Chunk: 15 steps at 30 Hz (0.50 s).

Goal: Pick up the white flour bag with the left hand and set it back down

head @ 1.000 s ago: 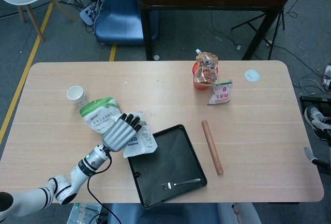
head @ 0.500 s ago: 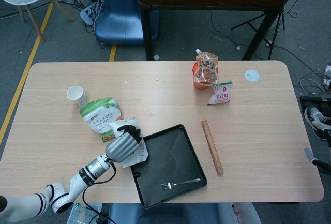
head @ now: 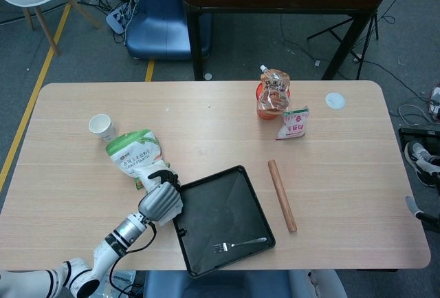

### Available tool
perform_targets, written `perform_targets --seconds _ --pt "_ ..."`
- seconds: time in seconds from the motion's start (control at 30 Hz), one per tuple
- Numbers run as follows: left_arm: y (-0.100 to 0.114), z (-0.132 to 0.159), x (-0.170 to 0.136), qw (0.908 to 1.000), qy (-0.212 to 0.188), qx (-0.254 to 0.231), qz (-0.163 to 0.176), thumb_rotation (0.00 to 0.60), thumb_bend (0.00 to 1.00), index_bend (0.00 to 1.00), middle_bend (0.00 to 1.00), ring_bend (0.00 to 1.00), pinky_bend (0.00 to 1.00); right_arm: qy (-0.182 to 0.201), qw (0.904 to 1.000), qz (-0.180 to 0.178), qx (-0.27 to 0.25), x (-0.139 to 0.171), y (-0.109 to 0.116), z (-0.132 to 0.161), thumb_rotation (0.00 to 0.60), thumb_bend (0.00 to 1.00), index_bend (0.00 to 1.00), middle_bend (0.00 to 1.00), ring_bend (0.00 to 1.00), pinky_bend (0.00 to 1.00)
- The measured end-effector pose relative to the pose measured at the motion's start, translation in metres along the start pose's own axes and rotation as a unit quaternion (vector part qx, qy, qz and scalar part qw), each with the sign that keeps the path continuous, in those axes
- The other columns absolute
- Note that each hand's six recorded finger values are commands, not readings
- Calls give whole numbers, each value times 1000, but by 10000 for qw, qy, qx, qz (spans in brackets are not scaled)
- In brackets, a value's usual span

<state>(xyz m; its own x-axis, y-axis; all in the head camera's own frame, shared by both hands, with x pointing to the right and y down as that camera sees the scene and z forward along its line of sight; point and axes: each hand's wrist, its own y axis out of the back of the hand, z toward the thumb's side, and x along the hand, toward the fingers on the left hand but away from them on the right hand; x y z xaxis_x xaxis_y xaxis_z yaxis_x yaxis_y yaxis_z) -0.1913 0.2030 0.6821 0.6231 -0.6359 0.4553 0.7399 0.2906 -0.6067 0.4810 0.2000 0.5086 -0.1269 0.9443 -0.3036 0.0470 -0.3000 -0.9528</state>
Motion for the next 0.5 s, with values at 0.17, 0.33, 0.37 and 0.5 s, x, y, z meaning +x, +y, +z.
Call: perform_targets --seconds 0.17,0.33,0.37,0.5 --pt "3 3 -3 9998 -11 3 -187 600 206 490 638 521 613 -21 10000 0 0 0 0 -1 600 249 240 311 186 162" --pt "1 6 -5 9996 -35 88 -262 600 218 490 638 522 613 -14 10000 -3 3 0 -1 -1 600 249 240 312 188 162" --pt "1 6 -5 9996 -15 84 -276 600 225 490 639 523 613 -16 10000 -3 5 0 -1 -1 600 249 240 312 188 162" --pt "0 11 -7 9994 -91 155 -292 600 228 490 640 525 613 -4 10000 -8 -3 0 0 0 600 249 240 312 188 162"
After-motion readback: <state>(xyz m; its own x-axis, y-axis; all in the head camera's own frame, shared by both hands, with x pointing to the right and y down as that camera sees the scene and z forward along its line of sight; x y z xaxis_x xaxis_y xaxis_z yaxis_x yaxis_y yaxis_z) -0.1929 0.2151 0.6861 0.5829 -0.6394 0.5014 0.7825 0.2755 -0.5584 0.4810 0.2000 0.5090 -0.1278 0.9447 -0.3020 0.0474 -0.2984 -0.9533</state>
